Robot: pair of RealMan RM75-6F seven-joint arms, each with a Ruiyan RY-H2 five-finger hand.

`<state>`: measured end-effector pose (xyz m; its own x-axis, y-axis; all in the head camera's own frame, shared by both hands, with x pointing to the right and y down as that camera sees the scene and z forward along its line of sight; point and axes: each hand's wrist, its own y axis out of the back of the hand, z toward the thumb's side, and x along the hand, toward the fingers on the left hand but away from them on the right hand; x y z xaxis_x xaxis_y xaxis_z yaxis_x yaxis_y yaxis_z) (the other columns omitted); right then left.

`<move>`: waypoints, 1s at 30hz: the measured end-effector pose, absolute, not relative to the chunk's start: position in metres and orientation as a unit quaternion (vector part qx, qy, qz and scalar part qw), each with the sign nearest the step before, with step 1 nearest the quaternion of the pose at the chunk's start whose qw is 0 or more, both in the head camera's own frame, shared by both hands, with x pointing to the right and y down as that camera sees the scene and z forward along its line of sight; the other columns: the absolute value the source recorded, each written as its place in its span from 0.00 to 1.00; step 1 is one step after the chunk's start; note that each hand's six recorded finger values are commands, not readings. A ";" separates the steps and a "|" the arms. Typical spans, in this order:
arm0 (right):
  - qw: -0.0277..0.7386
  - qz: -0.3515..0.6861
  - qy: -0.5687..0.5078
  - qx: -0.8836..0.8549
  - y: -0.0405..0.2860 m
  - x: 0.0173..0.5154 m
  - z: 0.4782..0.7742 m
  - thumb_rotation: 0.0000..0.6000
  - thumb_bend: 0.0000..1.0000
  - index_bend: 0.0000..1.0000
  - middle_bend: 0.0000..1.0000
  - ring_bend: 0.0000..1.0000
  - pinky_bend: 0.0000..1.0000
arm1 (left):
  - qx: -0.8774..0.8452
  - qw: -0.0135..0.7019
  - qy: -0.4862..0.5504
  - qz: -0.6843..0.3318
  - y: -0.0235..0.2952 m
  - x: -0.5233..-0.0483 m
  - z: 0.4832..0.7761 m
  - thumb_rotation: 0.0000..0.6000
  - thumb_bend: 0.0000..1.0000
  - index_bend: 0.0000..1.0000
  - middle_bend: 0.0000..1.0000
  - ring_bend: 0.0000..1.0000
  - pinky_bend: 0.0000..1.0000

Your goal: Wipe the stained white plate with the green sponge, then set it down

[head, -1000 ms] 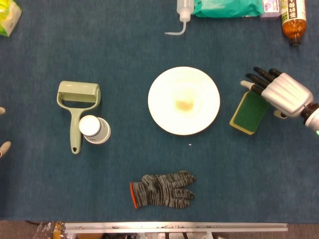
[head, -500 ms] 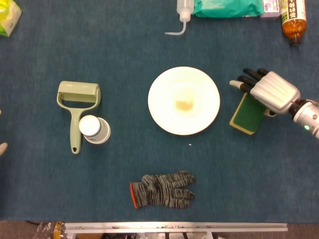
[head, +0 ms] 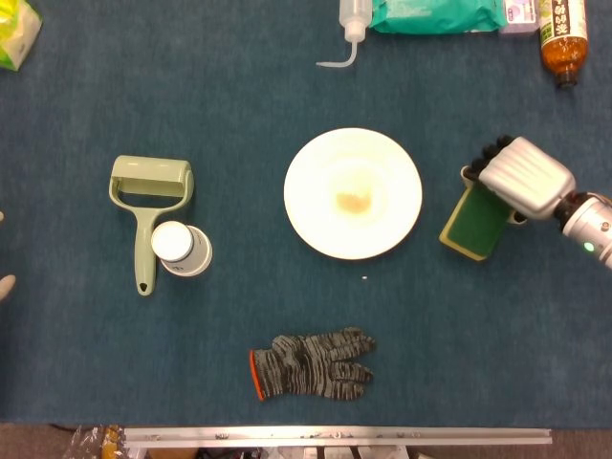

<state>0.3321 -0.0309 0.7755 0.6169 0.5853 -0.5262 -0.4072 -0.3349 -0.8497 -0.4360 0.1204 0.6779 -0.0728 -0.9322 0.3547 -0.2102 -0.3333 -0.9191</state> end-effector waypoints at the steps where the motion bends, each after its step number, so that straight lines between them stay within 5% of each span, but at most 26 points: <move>1: 0.574 0.432 -0.066 -0.693 -0.031 0.332 0.775 1.00 0.00 0.51 0.58 0.44 0.41 | -0.599 0.325 0.477 -0.556 0.120 -0.436 0.678 1.00 0.15 0.30 0.00 0.07 0.34; 18: 0.590 0.418 -0.117 -0.681 -0.038 0.329 0.736 1.00 0.00 0.54 0.61 0.47 0.42 | -0.598 0.330 0.476 -0.554 0.118 -0.433 0.676 1.00 0.15 0.30 0.00 0.07 0.34; 30: 0.591 0.444 -0.147 -0.657 -0.074 0.307 0.724 1.00 0.00 0.54 0.62 0.48 0.42 | -0.603 0.332 0.471 -0.551 0.116 -0.430 0.676 1.00 0.15 0.30 0.00 0.07 0.34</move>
